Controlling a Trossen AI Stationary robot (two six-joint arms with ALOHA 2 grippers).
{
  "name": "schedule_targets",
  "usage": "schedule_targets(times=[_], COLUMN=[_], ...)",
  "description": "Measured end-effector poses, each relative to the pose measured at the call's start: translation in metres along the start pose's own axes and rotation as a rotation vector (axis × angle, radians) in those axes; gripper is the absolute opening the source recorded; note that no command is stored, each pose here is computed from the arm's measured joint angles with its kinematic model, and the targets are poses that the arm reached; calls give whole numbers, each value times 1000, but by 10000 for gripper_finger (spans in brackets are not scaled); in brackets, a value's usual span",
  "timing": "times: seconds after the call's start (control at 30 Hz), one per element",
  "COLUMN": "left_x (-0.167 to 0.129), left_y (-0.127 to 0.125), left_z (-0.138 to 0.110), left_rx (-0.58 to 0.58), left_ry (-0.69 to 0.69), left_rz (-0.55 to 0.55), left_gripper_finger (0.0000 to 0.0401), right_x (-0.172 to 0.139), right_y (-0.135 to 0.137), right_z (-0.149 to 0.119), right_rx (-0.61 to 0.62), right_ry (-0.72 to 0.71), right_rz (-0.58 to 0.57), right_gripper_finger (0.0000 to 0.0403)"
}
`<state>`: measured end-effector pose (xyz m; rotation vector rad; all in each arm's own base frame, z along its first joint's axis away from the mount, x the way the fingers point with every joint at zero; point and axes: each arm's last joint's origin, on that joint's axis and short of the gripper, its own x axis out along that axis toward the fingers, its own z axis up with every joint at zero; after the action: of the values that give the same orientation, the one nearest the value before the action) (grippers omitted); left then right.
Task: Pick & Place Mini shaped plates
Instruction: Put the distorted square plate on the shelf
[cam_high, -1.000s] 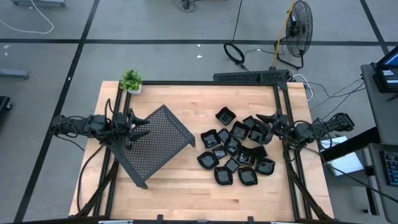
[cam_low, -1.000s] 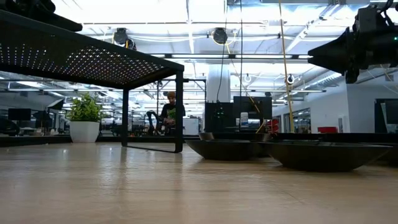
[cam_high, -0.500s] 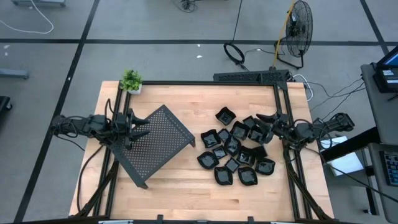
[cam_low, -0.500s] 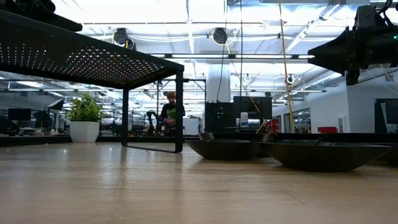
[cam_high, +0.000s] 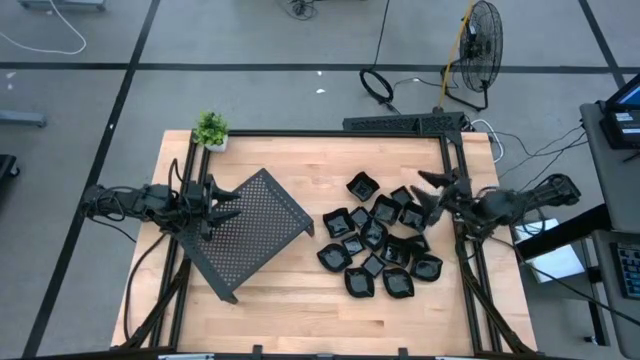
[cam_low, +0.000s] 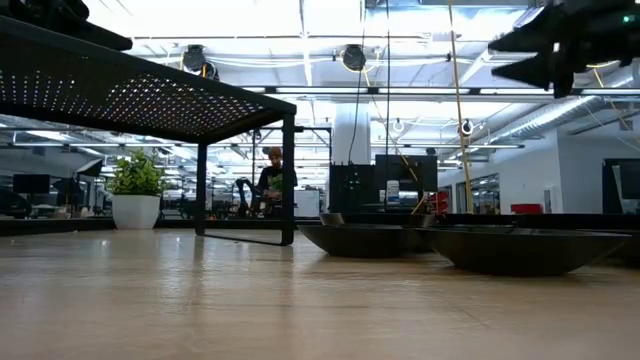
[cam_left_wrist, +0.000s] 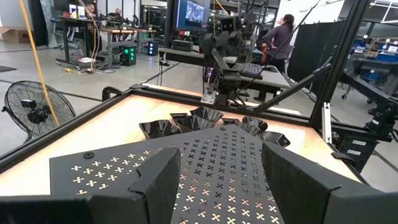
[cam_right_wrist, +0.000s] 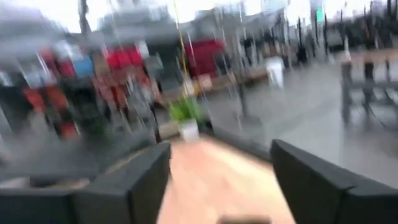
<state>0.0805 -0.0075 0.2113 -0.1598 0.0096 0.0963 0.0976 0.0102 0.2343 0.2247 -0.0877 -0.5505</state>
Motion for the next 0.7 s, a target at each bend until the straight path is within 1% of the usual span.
schedule_targets(times=[0.07, 0.17, 0.33, 0.43, 0.47, 0.57, 0.7], left_x=[0, 0, 0, 0, 0, 0, 0], left_y=[0, 0, 0, 0, 0, 0, 0], left_z=[0, 0, 0, 0, 0, 0, 0], left_rx=[0, 0, 0, 0, 0, 0, 0], left_ry=[1, 1, 0, 1, 1, 0, 1], left_rz=[0, 0, 0, 0, 0, 0, 0], left_gripper_finger=[228, 228, 228, 228, 228, 228, 228], right_x=[2, 0, -9, -13, -12, -8, -4], right_y=[2, 1, -5, -7, -6, -2, -3], right_z=[5, 3, -6, -19, -22, -27, -30], right_rx=[28, 67, 214, 253, 230, 217, 151], right_ry=[119, 331, 697, 886, 909, 924, 910], right_rz=[-63, -175, -341, -439, -451, -455, -502], right_gripper_finger=[298, 300, 273, 256, 250, 238, 228])
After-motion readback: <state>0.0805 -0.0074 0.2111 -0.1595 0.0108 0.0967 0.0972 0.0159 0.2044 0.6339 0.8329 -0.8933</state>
